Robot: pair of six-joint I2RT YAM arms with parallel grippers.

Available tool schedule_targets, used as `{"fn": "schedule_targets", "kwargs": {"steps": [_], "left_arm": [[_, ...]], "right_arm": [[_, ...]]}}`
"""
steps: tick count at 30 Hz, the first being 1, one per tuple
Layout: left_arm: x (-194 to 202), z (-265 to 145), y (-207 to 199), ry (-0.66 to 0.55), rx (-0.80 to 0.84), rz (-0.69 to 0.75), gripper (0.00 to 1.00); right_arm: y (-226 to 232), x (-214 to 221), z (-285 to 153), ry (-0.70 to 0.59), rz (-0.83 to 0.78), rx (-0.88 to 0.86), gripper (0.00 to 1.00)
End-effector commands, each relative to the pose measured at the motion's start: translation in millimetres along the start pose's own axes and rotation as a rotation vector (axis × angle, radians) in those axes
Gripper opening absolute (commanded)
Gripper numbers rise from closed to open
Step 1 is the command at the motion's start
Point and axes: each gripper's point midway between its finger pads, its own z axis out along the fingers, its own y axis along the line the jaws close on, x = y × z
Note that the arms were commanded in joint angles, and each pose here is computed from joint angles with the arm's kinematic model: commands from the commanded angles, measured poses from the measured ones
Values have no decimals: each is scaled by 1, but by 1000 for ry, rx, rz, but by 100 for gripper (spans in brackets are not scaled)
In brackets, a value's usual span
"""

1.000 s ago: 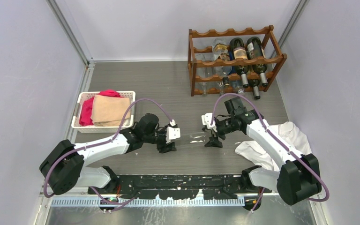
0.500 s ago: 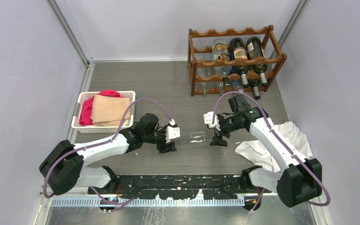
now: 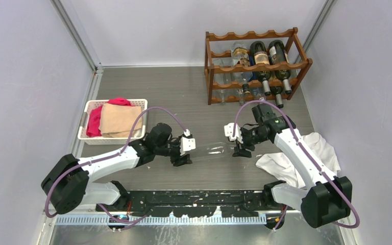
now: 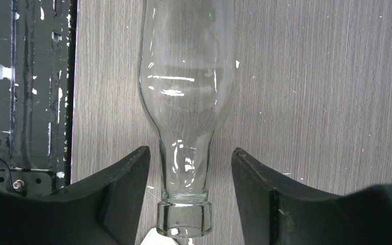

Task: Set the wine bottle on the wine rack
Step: Pick up the wine bottle from the center of the board.

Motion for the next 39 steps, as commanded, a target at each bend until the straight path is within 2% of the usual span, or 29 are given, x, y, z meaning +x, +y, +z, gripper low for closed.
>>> {"fn": "schedule_targets", "kwargs": {"steps": [1, 10, 11, 13, 15, 18, 19, 21, 22, 24, 25, 32, 39], "left_arm": [[-42, -4, 10, -125, -22, 85, 0], [-44, -4, 10, -130, -16, 87, 0], [-44, -4, 9, -131, -15, 86, 0], [-45, -4, 9, -133, -14, 86, 0], [-45, -4, 10, -131, -17, 79, 0], [-44, -3, 13, -127, -34, 61, 2], [-43, -2, 14, -121, -37, 52, 10], [-40, -1, 14, -112, -40, 39, 37], [-38, -1, 14, -109, -41, 36, 46], [-36, 0, 15, -113, -52, 30, 62], [-36, 0, 16, -120, -60, 29, 67], [-41, -5, 24, -133, -122, 21, 91], [-64, -36, 35, -216, -255, -6, 92]], "right_arm": [[-7, -16, -8, -40, -45, 35, 62], [-11, -13, -7, -34, -42, 57, 46], [-11, -13, -6, -37, -39, 57, 40], [-11, -14, -6, -43, -35, 55, 20], [-9, -15, -6, -45, -38, 42, 7], [-6, -23, -10, -70, -15, 32, 1], [-7, -27, -12, -89, 6, 39, 1], [-11, -34, -17, -112, 48, 62, 1], [-14, -35, -19, -109, 68, 76, 1], [-16, -33, -21, -100, 91, 97, 1], [-17, -32, -22, -98, 101, 103, 1], [-20, -36, -29, -157, 196, 115, 1], [-17, -28, -39, -171, 281, 131, 1]]}}
